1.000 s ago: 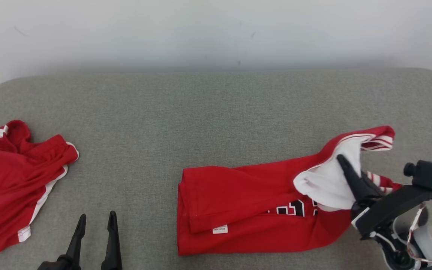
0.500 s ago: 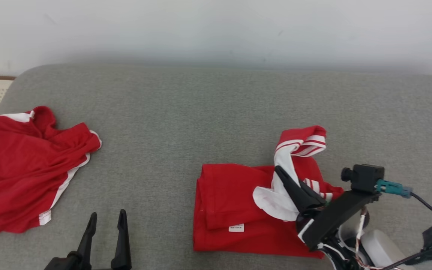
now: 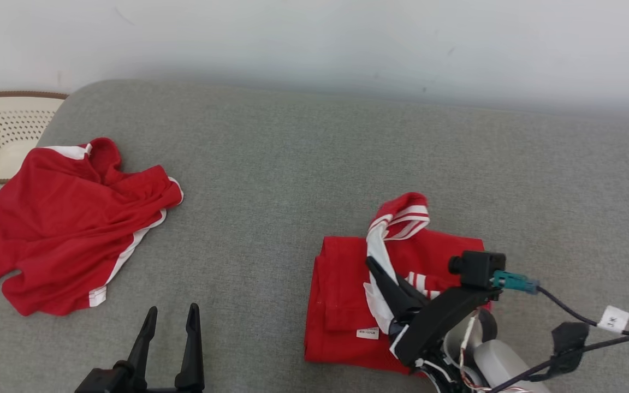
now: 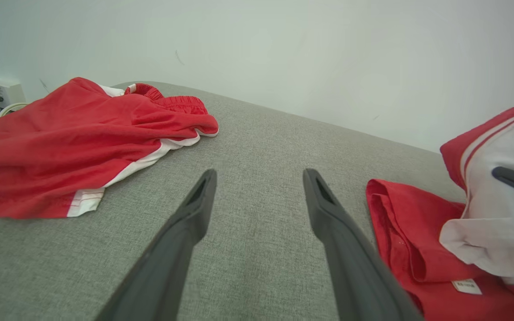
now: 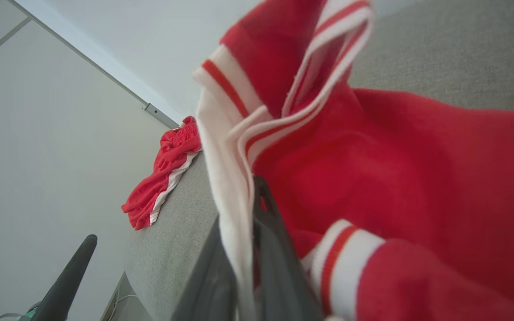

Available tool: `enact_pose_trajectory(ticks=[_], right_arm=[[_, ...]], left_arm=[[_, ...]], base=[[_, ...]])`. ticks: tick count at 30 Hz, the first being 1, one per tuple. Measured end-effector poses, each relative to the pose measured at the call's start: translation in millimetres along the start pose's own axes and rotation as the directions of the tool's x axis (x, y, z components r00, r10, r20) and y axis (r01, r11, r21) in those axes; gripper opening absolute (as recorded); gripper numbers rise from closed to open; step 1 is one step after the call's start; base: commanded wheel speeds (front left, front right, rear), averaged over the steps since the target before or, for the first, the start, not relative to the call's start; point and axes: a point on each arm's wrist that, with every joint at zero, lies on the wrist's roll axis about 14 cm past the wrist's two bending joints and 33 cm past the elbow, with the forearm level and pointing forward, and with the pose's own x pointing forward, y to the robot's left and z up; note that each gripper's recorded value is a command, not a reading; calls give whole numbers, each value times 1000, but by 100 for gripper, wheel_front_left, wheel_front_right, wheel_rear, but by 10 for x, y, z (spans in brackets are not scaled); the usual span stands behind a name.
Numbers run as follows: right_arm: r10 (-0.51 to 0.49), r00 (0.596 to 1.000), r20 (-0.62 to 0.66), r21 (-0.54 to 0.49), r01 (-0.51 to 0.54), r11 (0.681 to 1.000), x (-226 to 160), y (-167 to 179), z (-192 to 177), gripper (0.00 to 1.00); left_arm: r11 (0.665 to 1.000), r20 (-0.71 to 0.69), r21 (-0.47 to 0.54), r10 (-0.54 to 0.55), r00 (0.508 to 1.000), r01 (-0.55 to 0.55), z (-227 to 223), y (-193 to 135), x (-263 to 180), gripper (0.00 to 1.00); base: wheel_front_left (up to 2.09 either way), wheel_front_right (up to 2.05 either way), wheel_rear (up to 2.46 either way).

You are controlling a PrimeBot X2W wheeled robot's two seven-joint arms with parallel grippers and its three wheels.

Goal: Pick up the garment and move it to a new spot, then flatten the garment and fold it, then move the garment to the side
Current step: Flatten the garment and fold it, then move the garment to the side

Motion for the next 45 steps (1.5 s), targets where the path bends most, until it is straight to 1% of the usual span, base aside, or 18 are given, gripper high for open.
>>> enact_pose_trajectory(ticks=[5, 6, 7, 8, 11, 16, 22, 24, 28, 31, 34, 38, 45], right_arm=[[-13, 999, -29, 5, 14, 1000, 97, -31, -125, 1], [-13, 999, -33, 10, 13, 1000, 112, -26, -145, 47], [-8, 1000, -26, 15, 8, 1000, 129, -4, -140, 83], [-3, 1000, -20, 21, 3, 1000, 140, 14, -128, 100], [21, 1000, -5, 29, -21, 999, 153, 89, -97, 100], [77, 994, 80, 25, -80, 997, 116, 214, 178, 100], [124, 965, 230, 2, -128, 992, -30, 284, 665, 100], [123, 952, 281, -18, -122, 992, -98, 250, 830, 100], [75, 936, 345, -78, -51, 996, -229, 18, 1047, 100], [24, 935, 355, -121, 20, 992, -298, -184, 1066, 100], [-25, 937, 349, -176, 92, 980, -351, -388, 1048, 100], [-81, 939, 334, -210, 158, 965, -386, -588, 963, 100], [-143, 939, 311, -203, 213, 956, -433, -751, 817, 100]], left_arm=[[1000, 5, -1, 7, 1000, -7, 20, 27, 16, 100], [1000, 5, -1, 9, 1000, -9, 20, 34, 13, 100], [1000, 2, 0, 12, 1000, -12, 13, 45, 6, 100], [1000, 3, 1, 14, 1000, -14, 16, 52, 3, 100], [1000, 5, 1, 20, 1000, -20, 23, 70, 3, 100], [1000, 3, -3, 17, 1000, -17, 14, 57, 18, 100], [1000, 2, -6, 9, 1000, -9, 5, 30, 42, 100], [1000, 2, -7, 7, 1000, -7, 1, 25, 51, 100], [1000, -2, -7, -1, 1000, 1, -15, 10, 66, 100], [1000, -3, -7, 0, 1000, 0, -21, 14, 70, 100], [1000, -5, -6, 1, 1000, -1, -26, 20, 72, 100], [1000, 1, -4, 0, 1000, 0, -8, 15, 73, 100], [1000, 10, 0, -2, 1000, 2, 24, 9, 58, 100]], base=[[0, 0, 0], [0, 0, 0], [0, 0, 0], [0, 0, 0], [0, 0, 0], [0, 0, 0], [0, 0, 0], [0, 0, 0], [0, 0, 0], [0, 0, 0], [0, 0, 0], [0, 0, 0], [0, 0, 0]])
